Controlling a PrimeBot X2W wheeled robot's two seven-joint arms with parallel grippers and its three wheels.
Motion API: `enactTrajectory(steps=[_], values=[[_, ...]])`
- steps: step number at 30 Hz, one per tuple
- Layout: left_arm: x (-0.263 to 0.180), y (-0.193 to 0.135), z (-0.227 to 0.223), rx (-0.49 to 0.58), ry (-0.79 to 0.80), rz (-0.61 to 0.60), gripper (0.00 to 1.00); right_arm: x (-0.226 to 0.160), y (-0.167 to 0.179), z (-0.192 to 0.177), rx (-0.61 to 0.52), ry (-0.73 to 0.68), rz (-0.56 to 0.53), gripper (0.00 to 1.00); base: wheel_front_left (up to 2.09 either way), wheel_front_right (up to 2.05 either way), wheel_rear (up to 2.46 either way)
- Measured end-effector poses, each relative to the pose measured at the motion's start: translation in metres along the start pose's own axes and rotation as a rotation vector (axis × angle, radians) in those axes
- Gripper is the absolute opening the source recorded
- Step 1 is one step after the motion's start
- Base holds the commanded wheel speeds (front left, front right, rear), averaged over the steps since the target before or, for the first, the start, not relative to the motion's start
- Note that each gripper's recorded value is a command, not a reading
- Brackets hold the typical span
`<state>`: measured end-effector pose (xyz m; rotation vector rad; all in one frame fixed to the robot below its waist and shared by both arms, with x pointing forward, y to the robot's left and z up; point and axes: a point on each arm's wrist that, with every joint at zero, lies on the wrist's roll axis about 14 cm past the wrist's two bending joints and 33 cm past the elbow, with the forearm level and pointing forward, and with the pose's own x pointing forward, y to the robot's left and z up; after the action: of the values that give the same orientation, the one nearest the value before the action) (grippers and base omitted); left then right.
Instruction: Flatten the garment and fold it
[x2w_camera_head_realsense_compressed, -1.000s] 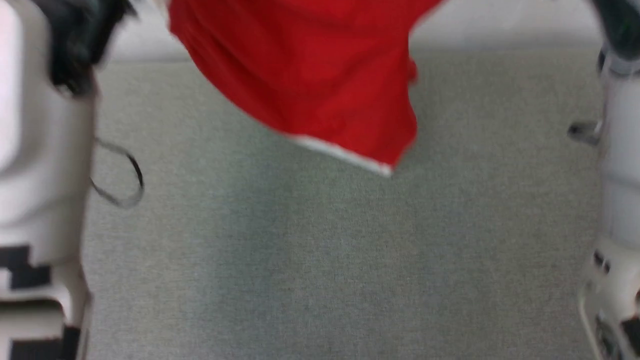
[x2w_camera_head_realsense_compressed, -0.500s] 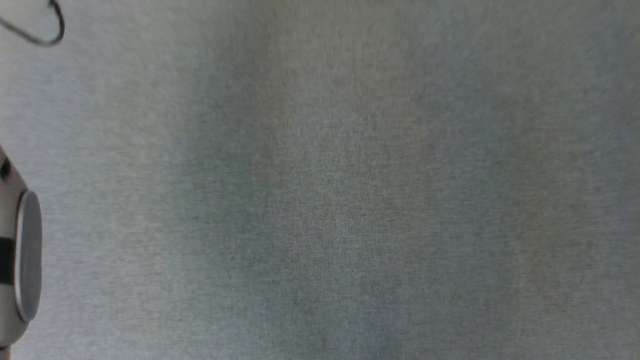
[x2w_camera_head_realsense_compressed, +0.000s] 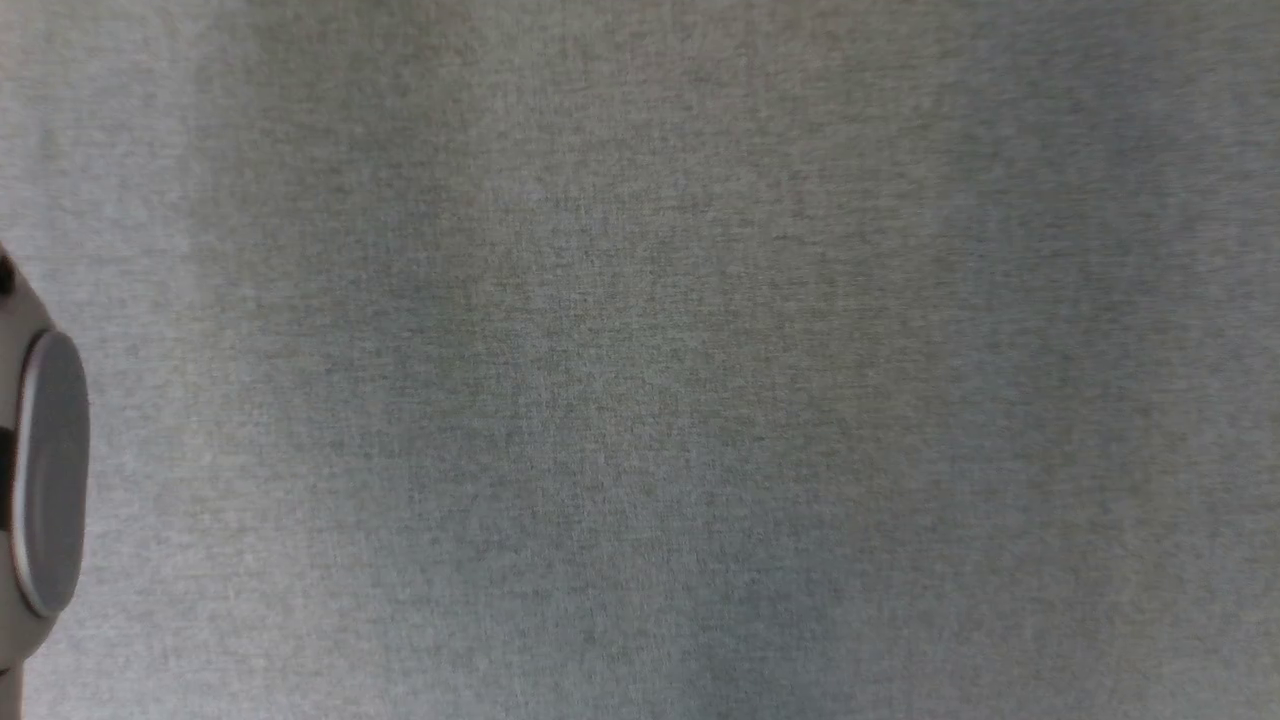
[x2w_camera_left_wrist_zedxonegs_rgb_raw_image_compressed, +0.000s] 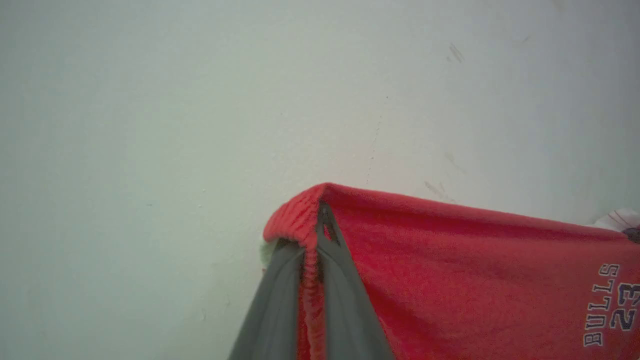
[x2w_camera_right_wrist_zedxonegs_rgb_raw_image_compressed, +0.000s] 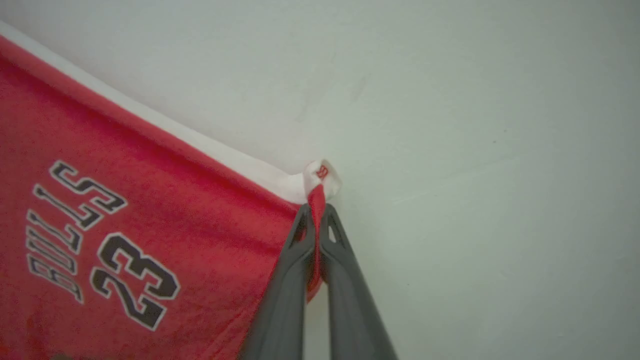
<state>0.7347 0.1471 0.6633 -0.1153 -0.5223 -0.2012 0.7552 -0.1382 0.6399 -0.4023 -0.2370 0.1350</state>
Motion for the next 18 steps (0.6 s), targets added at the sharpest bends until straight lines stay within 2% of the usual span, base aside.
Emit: enactTrajectory(steps=[8,12,18], values=[[-0.034,0.016,-0.064,-0.014,0.148,-0.012,0.00,-0.005,0.046,-0.056,0.024,0.059,0.096,0.00,0.00,0.00,0.00],[-0.055,0.021,-0.070,-0.023,0.195,-0.012,0.00,-0.024,0.066,-0.068,0.093,0.078,0.144,0.00,0.00,0.00,0.00],[-0.094,0.008,-0.066,-0.047,0.247,-0.062,0.00,-0.066,0.076,-0.069,0.177,0.083,0.183,0.00,0.00,0.00,0.00]])
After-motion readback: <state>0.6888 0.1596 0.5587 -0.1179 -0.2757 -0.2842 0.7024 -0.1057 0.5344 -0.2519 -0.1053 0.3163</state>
